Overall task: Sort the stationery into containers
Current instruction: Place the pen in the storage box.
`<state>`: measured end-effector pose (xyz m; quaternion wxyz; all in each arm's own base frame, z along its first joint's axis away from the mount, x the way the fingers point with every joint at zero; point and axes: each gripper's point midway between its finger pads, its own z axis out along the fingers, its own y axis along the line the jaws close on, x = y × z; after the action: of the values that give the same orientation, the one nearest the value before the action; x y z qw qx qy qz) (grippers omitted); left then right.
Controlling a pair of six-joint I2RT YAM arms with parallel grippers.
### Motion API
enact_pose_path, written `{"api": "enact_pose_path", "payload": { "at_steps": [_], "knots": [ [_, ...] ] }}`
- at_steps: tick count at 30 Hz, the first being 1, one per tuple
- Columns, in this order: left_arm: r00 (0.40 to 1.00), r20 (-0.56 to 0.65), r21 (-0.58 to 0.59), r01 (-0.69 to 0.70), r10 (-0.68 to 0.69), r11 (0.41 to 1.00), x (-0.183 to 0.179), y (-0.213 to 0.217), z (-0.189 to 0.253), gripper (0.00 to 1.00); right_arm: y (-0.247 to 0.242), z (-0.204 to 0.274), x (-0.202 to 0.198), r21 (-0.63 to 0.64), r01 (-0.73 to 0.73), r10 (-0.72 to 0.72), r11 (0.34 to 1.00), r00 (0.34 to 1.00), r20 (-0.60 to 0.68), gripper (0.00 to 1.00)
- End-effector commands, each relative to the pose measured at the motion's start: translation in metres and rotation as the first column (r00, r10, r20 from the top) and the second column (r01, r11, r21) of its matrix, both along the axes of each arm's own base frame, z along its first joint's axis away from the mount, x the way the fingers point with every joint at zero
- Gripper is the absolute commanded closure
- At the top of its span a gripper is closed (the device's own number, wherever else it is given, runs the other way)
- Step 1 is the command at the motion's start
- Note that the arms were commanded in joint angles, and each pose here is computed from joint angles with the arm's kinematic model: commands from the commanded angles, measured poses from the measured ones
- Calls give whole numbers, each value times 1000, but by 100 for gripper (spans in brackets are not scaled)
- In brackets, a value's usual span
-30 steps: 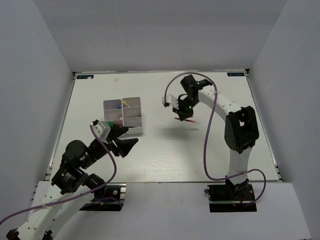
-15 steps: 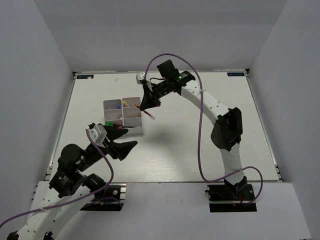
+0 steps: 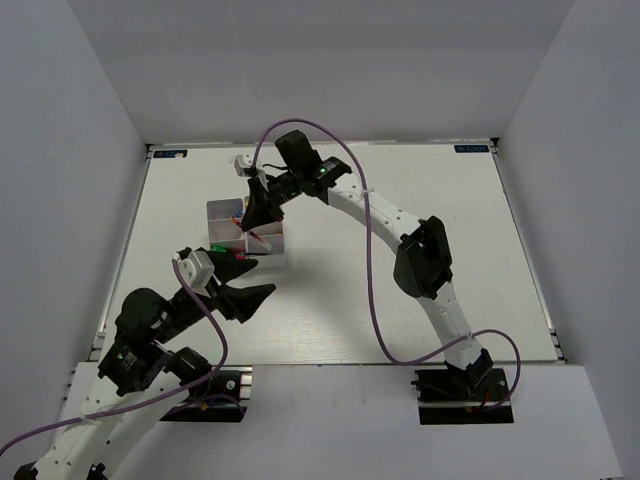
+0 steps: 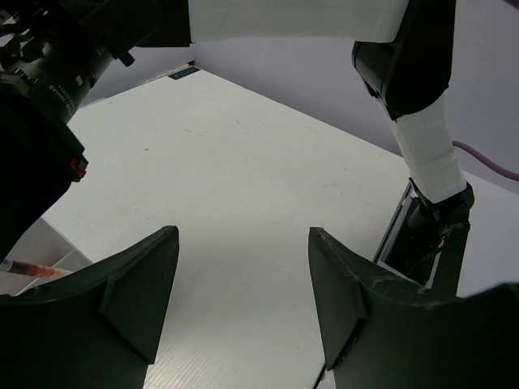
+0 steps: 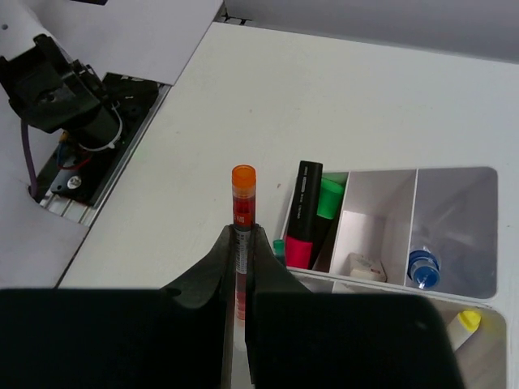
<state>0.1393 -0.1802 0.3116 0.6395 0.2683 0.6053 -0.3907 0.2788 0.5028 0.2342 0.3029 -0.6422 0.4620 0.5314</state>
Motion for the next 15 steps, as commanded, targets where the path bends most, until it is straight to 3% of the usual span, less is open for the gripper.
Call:
{"api": "enact_pose_path", "payload": {
  "at_steps": [1,12,14,15],
  "knots": [
    [1000,31,-9,7,-7,1000,-2,0,7,25,9,5,13,50,-2,1,999,1000,13,100],
    [1000,31,-9,7,-7,1000,-2,0,7,25,9,-43,28,3,7,-7,1000,997,83,100],
    [1000,31,-9,7,-7,1000,-2,0,7,25,5,-49,26,-16,0,1,1000,997,78,90],
    [1000,31,-9,7,-7,1000,-2,0,7,25,4,-48,24,-14,-7,8,1000,996,89,75]
  ]
}}
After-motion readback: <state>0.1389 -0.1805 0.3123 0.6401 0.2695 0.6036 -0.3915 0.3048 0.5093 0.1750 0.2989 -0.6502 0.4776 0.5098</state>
